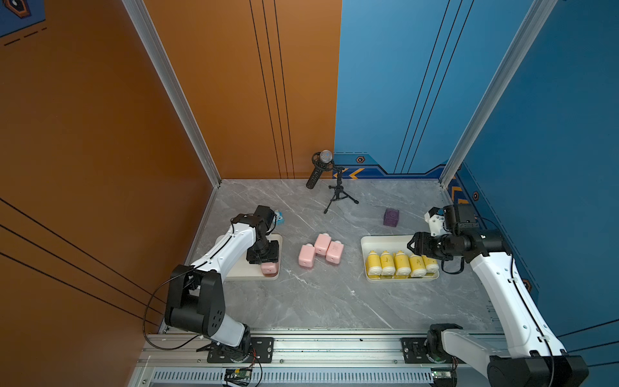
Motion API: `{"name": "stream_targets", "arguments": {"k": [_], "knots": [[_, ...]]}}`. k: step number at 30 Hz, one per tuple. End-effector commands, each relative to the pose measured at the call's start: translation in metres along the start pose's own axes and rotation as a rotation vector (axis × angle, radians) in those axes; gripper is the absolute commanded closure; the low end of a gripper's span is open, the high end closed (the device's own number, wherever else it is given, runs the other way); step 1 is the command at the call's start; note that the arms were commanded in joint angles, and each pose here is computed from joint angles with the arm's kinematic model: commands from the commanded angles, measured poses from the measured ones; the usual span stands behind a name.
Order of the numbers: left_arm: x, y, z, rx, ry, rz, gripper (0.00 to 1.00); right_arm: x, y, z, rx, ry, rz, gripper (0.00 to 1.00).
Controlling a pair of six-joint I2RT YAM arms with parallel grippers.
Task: Place the pencil sharpeners by color into the storage box
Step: Place the pencil sharpener in the storage box.
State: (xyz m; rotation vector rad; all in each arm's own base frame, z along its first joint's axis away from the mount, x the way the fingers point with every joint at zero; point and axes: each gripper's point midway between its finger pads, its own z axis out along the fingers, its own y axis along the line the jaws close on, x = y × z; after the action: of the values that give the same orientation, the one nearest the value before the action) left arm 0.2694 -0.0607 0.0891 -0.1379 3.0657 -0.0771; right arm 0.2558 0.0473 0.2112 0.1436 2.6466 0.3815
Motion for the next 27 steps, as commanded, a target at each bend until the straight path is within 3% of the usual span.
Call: {"name": "stream_targets", "arguments": {"k": [1,15,27], "knots": [[0.006,0.001,0.007,-0.005,0.036,-0.013,0.46,-0.005,0.003,-0.007,-0.019,-0.034,-0.015,0.35],[-0.001,0.001,-0.002,-0.006,-0.001,-0.016,0.33,-0.007,0.004,-0.01,-0.022,-0.045,-0.015,0.35],[-0.025,0.005,-0.074,0.005,-0.268,-0.067,0.32,-0.008,0.005,-0.014,-0.025,-0.054,-0.019,0.35]]}}
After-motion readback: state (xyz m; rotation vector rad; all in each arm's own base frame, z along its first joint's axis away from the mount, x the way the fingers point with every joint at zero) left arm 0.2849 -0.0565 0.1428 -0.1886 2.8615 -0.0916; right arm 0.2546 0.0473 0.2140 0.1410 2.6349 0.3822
